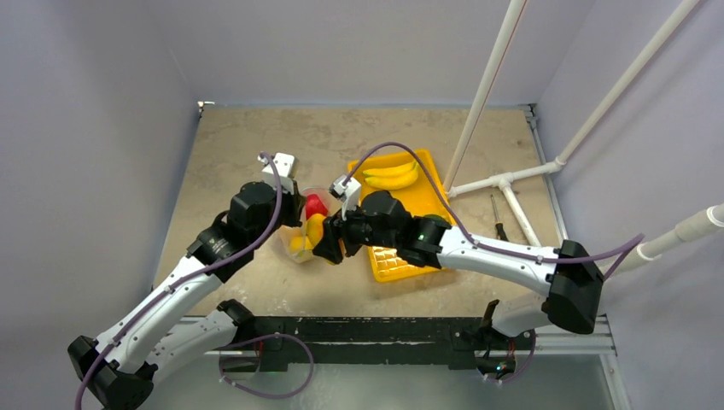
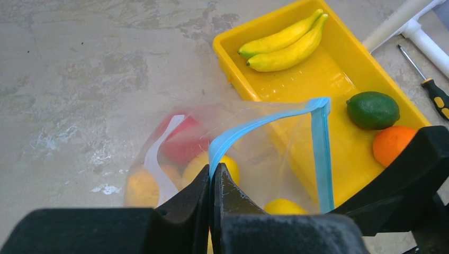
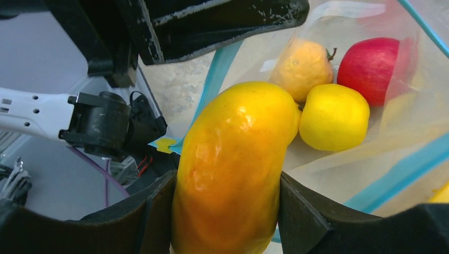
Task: Place the food in the zip-top bag and seal the zipper
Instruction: Place the fake fruit in the zipper food storage bag.
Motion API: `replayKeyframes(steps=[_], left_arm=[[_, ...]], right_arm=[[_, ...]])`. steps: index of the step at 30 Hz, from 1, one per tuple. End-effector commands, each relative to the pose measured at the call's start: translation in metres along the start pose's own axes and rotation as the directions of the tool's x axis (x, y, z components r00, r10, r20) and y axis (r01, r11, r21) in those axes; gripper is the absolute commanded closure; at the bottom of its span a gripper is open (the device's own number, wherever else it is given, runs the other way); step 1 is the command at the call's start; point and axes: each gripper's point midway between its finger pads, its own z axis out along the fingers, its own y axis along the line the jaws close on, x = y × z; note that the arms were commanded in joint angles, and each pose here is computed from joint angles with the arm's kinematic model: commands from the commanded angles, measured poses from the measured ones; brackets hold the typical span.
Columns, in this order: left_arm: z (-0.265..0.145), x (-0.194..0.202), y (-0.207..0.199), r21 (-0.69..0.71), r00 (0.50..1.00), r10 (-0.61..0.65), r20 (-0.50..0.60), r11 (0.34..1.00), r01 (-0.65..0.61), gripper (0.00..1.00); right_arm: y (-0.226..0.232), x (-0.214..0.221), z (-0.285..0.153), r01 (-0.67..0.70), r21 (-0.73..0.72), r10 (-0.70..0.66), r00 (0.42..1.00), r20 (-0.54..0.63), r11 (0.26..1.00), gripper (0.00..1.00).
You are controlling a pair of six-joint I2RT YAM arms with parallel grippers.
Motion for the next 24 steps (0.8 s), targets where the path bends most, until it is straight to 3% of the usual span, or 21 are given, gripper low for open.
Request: replayKeyframes(steps=[1, 13, 24], left_arm=[[0.0, -0.009, -0.004, 0.027, 1.0, 0.007, 0.015, 1.0, -0.007, 1.0], [-0.005, -0.011, -0.007, 0.046, 1.0, -0.006, 0.028, 0.999, 0.005, 1.0], [-0.004, -0.011, -0.007, 0.046, 1.0, -0.005, 0.026, 0.999, 0.004, 1.0]], right_arm=[[0.012, -0.047, 0.005, -0.042, 0.011, 0.04, 0.992, 0.12, 0.999, 0.96], [-0.017, -0.026, 0.045, -0.212, 0.172, 0.205, 0.977, 0.059, 0.962, 0.9], [-0.046, -0.04, 0.067, -0.32, 0.262, 0.281, 0.944, 0.174, 0.911, 0.82]])
